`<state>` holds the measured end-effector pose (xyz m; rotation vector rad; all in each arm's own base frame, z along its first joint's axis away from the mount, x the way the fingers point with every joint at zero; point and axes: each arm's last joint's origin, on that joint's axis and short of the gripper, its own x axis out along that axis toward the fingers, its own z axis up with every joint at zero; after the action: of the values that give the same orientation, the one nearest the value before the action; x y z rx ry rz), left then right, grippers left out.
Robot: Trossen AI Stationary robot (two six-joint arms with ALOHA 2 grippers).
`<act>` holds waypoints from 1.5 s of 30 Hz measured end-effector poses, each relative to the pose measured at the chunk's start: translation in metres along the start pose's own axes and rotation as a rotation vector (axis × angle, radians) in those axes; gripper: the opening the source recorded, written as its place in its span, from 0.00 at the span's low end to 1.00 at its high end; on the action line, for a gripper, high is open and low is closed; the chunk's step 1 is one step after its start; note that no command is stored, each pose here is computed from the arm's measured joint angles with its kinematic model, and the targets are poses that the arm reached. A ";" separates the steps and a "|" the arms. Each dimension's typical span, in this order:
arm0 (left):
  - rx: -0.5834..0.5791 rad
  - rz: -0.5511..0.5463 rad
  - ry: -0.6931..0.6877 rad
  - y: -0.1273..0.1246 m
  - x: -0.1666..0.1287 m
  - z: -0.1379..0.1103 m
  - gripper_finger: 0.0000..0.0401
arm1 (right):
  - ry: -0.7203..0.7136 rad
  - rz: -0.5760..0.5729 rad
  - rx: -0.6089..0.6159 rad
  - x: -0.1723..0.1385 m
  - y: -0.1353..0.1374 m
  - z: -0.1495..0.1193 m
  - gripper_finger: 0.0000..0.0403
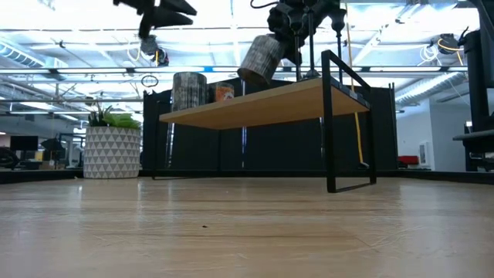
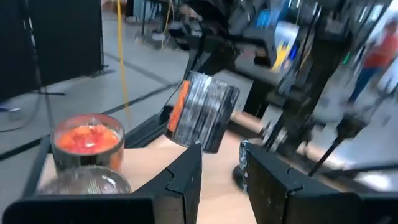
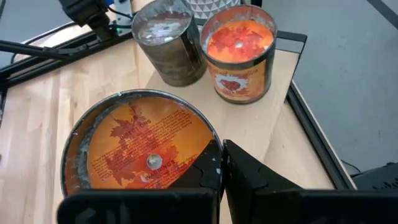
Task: Pick & Place candle stick holders
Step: Put the orange scented candle on the shelf
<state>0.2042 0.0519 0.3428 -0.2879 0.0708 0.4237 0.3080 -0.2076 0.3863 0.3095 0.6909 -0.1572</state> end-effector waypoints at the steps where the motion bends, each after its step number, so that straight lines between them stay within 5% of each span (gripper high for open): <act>1: 0.032 0.009 0.030 -0.003 0.004 0.006 0.29 | 0.002 0.000 0.001 0.000 0.000 0.000 0.00; 8: 0.227 0.079 0.218 -0.018 0.038 0.040 0.29 | 0.004 0.001 -0.002 0.001 0.001 0.000 0.00; 17: 0.419 0.089 0.318 -0.030 0.087 0.051 0.30 | 0.010 0.019 -0.034 0.005 0.010 0.000 0.00; 35: 0.375 0.103 0.409 -0.029 0.138 0.017 0.94 | 0.026 0.050 -0.084 0.010 0.023 0.000 0.00; 45: 0.355 0.065 0.386 -0.030 0.149 0.013 0.98 | 0.034 0.067 -0.108 0.013 0.033 -0.001 0.00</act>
<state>0.3521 0.0885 0.3436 -0.0138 0.5292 0.4078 0.3258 -0.1773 0.3847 0.2317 0.7187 -0.0503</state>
